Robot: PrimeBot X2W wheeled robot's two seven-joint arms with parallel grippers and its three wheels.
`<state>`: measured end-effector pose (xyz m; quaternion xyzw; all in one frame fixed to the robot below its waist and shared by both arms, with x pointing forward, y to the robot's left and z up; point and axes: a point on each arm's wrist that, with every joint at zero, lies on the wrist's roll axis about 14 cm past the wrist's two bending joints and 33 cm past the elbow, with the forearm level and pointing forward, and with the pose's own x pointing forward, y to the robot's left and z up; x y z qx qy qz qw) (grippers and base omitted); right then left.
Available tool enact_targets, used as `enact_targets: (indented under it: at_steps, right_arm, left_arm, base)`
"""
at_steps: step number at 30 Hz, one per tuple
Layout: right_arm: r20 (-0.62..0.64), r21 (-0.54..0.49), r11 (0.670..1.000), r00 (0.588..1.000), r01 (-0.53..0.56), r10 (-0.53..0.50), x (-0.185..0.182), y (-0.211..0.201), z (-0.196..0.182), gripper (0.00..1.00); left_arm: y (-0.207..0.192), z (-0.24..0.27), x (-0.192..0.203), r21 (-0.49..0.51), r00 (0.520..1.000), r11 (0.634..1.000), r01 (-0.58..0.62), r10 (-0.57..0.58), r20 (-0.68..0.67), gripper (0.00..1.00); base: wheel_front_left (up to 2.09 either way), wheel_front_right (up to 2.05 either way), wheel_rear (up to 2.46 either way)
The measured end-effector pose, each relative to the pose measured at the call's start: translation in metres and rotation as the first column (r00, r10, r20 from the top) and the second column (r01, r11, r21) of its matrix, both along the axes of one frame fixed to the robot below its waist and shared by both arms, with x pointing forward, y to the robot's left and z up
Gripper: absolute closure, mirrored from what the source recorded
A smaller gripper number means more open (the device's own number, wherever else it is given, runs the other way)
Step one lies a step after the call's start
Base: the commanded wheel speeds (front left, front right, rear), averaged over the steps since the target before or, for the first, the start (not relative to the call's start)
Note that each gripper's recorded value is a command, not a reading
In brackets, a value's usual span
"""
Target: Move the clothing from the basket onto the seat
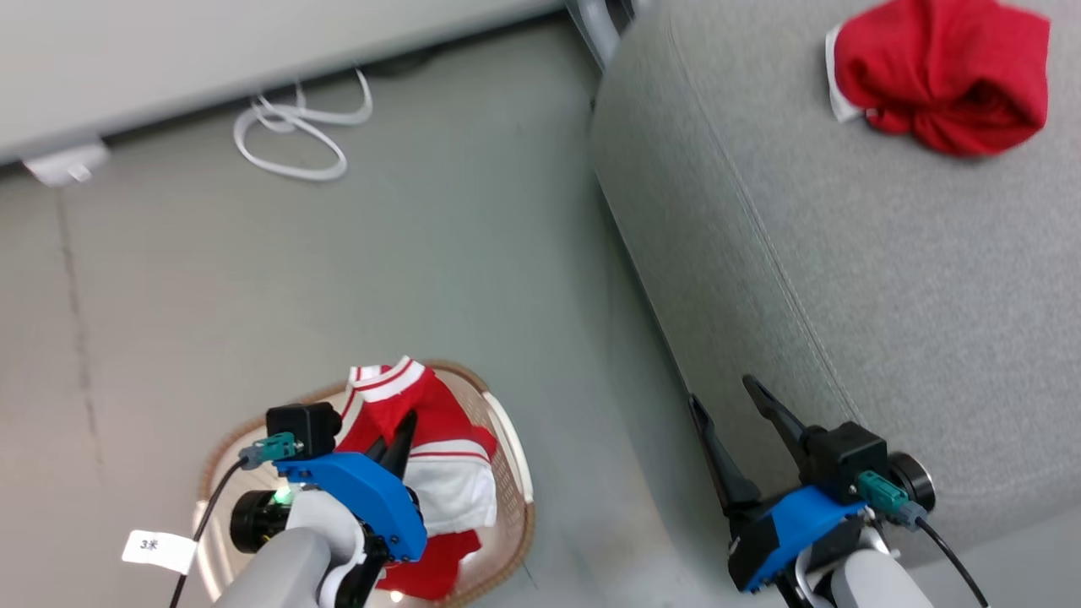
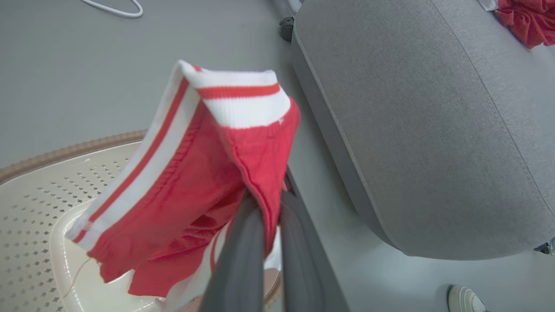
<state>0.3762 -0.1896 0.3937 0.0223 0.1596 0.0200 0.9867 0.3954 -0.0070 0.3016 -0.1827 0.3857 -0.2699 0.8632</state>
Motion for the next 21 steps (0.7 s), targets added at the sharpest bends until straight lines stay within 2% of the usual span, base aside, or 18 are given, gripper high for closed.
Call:
enact_targets:
  at_steps: [5,11,21]
  right_arm:
    - [0.030,-0.004,1.000,0.999,-0.011,0.012,-0.012,0.005,0.019,0.00]
    - [0.075,0.005,0.998,0.996,-0.055,0.054,-0.022,0.021,0.040,0.00]
    - [0.124,0.010,0.986,0.979,-0.167,0.164,-0.025,0.059,0.062,0.00]
  left_arm:
    - [0.004,0.051,0.004,-0.030,0.989,0.999,-0.022,0.026,0.145,1.00]
    - [0.013,0.105,0.007,-0.059,0.953,0.997,-0.040,0.056,0.298,1.00]
    - [0.001,0.204,0.019,-0.096,0.836,0.995,0.030,0.028,0.547,1.00]
  base:
    - [0.00,0.00,0.00]
    - [0.00,0.00,0.00]
    - [0.00,0.00,0.00]
